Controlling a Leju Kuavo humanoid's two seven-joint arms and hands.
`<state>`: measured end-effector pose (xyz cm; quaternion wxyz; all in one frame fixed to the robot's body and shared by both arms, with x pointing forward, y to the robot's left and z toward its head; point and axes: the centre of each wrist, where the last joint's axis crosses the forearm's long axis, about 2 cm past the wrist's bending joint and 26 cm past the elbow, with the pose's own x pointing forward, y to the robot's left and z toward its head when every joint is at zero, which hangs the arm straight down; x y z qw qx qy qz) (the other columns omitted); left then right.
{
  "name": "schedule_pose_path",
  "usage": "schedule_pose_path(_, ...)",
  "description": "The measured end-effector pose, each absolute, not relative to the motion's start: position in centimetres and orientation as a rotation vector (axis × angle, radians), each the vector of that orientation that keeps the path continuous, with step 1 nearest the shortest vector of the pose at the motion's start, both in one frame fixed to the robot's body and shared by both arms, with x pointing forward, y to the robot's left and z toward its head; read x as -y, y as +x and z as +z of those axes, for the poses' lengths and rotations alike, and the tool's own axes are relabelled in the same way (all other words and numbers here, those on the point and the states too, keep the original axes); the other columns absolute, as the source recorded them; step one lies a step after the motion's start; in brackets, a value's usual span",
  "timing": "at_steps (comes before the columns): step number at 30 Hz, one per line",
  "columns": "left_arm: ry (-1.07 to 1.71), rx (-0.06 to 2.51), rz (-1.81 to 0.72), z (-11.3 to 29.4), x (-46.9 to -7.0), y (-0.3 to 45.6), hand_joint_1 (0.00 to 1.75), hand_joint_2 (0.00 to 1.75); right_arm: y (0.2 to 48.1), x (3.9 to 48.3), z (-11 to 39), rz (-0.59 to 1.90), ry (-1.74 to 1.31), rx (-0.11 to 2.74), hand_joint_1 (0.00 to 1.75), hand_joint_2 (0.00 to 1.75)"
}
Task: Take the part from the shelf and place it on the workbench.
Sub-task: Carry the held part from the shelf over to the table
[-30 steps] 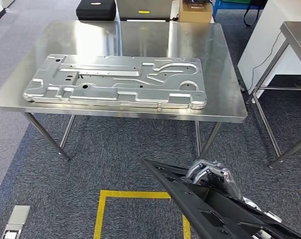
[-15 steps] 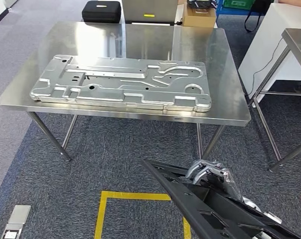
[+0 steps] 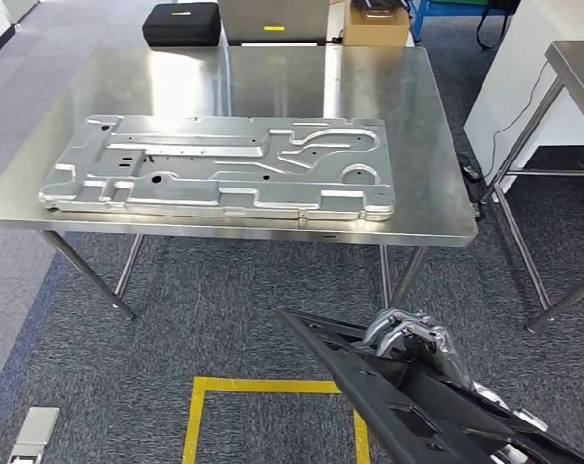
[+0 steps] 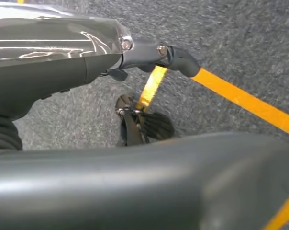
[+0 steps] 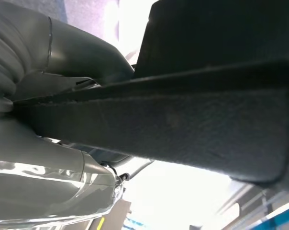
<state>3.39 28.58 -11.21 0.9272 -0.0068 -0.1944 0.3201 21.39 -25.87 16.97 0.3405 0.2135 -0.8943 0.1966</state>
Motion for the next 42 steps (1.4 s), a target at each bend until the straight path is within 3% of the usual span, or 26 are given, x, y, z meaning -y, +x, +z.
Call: schedule_pose_path(42, -0.011, 0.392, 0.656, -11.25, -28.62, 3.03, 0.00, 1.75, 21.38, 25.88, 16.98, 0.513, 0.556, 2.327, 1.75, 1.75)
